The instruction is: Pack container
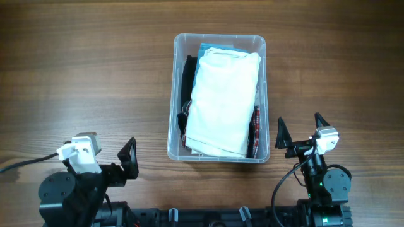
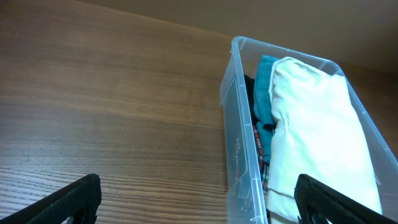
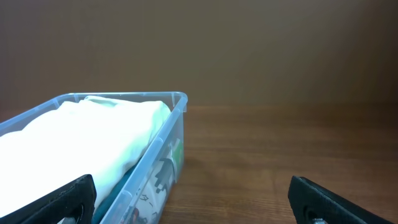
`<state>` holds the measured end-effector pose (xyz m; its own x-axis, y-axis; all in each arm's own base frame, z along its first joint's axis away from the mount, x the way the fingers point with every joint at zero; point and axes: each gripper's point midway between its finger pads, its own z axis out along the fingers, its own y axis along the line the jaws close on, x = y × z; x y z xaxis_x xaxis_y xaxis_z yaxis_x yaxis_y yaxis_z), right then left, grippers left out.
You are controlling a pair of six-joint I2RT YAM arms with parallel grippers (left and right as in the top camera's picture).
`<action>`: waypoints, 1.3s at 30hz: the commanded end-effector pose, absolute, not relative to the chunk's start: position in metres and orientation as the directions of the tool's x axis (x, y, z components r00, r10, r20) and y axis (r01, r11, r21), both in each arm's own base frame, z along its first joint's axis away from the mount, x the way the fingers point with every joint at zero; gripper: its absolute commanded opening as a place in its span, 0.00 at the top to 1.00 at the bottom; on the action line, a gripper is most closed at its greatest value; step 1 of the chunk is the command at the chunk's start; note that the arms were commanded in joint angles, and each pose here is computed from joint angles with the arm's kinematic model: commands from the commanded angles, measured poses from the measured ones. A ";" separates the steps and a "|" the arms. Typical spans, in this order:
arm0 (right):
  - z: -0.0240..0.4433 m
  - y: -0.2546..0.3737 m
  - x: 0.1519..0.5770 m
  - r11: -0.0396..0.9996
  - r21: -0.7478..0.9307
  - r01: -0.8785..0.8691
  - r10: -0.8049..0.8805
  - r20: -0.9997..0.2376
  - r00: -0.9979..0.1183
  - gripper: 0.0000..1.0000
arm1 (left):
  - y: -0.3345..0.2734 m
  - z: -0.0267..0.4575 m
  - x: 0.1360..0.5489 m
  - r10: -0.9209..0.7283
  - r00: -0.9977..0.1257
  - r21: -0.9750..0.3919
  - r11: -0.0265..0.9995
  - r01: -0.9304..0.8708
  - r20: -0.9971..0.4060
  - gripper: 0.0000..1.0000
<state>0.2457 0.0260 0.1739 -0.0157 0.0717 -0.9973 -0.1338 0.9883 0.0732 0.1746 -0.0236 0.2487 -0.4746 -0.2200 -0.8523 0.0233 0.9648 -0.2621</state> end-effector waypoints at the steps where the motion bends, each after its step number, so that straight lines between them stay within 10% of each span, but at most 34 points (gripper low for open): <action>1: 0.177 0.027 0.245 0.989 0.054 -0.140 0.055 -0.998 0.000 0.00 | -0.025 0.238 0.175 -0.201 -0.495 -0.251 0.967 0.037 -0.845 0.00; 8: 0.177 0.027 0.245 0.989 0.055 -0.140 0.055 -0.998 0.000 0.00 | -0.031 0.162 0.180 -0.204 -0.575 -0.276 0.960 0.040 -0.793 0.00; 20: 0.177 0.027 0.245 0.989 0.055 -0.140 0.055 -0.998 0.000 0.00 | -0.028 0.210 0.239 -0.171 0.058 -0.157 0.968 0.196 -0.983 0.00; 39: 0.177 0.027 0.245 0.989 0.055 -0.140 0.055 -0.998 0.000 0.00 | -0.028 0.163 0.243 -0.179 -0.082 -0.191 0.967 0.172 -0.980 0.00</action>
<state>0.2457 0.0260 0.1739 -0.0157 0.0717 -0.9973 -0.1338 0.9883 0.0732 0.2438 -0.0269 0.1633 -0.0869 -0.1914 -0.9777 0.1655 0.9650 -0.2036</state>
